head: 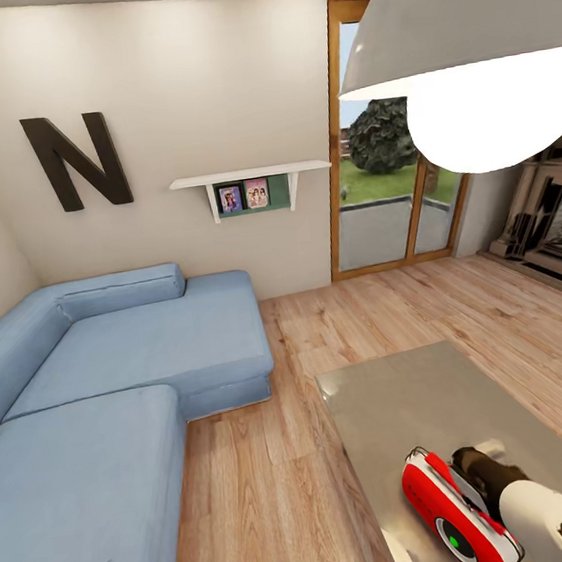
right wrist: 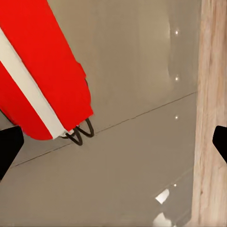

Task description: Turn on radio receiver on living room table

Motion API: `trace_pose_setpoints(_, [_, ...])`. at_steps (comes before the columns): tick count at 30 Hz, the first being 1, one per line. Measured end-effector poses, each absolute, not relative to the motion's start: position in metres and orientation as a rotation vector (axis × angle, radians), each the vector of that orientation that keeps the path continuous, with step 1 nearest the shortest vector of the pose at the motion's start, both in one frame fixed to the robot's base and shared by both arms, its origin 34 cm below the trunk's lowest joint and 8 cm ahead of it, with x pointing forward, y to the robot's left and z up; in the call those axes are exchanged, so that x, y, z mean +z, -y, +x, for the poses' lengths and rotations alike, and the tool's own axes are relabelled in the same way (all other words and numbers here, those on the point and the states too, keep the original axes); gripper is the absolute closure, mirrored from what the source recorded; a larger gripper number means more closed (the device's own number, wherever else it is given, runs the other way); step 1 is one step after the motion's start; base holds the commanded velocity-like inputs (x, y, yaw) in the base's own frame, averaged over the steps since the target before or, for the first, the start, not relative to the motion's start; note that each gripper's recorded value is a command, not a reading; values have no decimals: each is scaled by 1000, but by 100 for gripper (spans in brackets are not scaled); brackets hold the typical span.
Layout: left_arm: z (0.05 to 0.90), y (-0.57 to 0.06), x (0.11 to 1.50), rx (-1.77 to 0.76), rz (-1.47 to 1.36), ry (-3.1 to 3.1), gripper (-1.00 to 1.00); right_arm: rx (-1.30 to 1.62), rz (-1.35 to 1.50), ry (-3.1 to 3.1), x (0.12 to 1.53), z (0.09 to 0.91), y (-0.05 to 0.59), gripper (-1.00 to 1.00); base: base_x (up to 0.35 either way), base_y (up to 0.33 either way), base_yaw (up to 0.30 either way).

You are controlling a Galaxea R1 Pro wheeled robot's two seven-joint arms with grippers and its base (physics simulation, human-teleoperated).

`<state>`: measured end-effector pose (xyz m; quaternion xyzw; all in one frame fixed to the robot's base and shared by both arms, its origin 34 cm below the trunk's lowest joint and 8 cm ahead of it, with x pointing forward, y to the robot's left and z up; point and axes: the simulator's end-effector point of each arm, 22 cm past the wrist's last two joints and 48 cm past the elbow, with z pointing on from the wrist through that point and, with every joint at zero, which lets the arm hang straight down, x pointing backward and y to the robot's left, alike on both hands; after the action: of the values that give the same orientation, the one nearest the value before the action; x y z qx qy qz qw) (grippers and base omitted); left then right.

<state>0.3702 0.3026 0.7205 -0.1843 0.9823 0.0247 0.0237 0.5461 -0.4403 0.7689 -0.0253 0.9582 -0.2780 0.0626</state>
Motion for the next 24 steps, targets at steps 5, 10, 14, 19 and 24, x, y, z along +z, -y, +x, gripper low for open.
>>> trace_pose_setpoints(5, [359,-304,714,79,-595,-3062,-100,-848,-83,-2912,753,521,450,-100,0,0,0])
trace_pose_setpoints(10, [350,-312,709,92,-639,-3067,-100,-863,-84,-2939,747,505,458,-100,0,0,0])
trace_pose_setpoints(14, [348,-319,706,110,-649,-3055,-100,-860,-84,-2929,746,506,459,-100,0,0,0])
trace_pose_setpoints(19, [347,-321,705,115,-651,-3052,-100,-849,-81,-2903,746,511,458,-100,0,0,0])
trace_pose_setpoints(24, [347,-321,705,116,-651,-3052,-100,-845,-82,-2899,746,512,456,-100,0,0,0])
